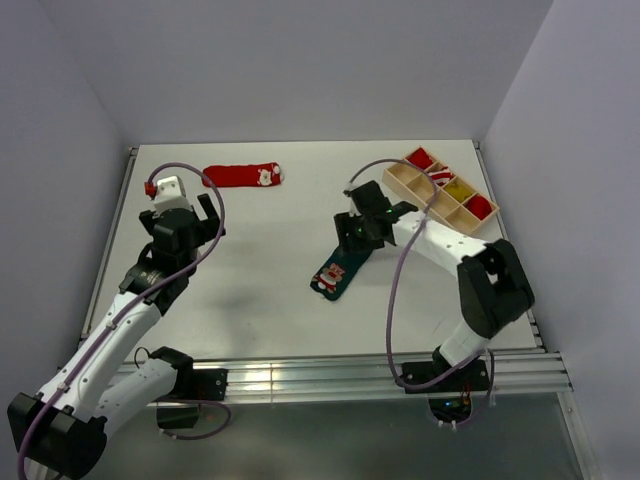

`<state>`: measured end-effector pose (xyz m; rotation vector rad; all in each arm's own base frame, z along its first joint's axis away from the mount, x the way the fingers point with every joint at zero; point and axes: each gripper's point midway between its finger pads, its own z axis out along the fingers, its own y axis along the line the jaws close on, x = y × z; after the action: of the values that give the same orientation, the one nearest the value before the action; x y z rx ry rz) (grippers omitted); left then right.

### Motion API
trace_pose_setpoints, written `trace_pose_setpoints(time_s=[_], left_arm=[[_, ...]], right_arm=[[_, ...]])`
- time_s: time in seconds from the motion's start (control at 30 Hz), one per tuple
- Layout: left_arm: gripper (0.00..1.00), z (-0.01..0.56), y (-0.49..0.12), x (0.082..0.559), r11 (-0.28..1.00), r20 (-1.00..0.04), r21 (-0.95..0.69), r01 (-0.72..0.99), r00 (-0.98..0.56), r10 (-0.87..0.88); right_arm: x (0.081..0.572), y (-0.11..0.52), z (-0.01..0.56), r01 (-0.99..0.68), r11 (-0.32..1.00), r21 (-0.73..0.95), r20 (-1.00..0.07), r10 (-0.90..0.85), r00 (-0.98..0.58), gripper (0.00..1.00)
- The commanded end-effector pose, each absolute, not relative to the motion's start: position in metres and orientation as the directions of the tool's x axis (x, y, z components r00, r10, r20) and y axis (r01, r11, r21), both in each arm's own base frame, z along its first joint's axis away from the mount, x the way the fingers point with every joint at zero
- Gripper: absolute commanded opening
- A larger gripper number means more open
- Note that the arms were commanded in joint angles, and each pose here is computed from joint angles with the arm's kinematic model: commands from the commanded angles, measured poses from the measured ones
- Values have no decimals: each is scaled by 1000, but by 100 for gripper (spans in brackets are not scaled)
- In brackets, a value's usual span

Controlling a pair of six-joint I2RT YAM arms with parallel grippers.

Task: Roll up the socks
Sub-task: Adjust the sock at the center of the board.

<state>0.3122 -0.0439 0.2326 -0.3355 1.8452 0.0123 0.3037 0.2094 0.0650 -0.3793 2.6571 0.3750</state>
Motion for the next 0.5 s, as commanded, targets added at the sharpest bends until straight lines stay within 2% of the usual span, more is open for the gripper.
trace_pose_setpoints(time_s=[0.0,0.27,0.47], left_arm=[[99,248,-47,313,952,-942,-220,-212,-208,-264],[99,253,-46,310,951,-944,-230,-207,-191,-270],[100,254,-44,309,952,-947,-223,-212,-186,-263]], right_arm=[[342,191,101,-181,966,184,-606,-33,-794,69],[382,183,64,-51,971,233,-566,93,-819,67],[406,213,44,-165,945,281,-521,6,-854,66]])
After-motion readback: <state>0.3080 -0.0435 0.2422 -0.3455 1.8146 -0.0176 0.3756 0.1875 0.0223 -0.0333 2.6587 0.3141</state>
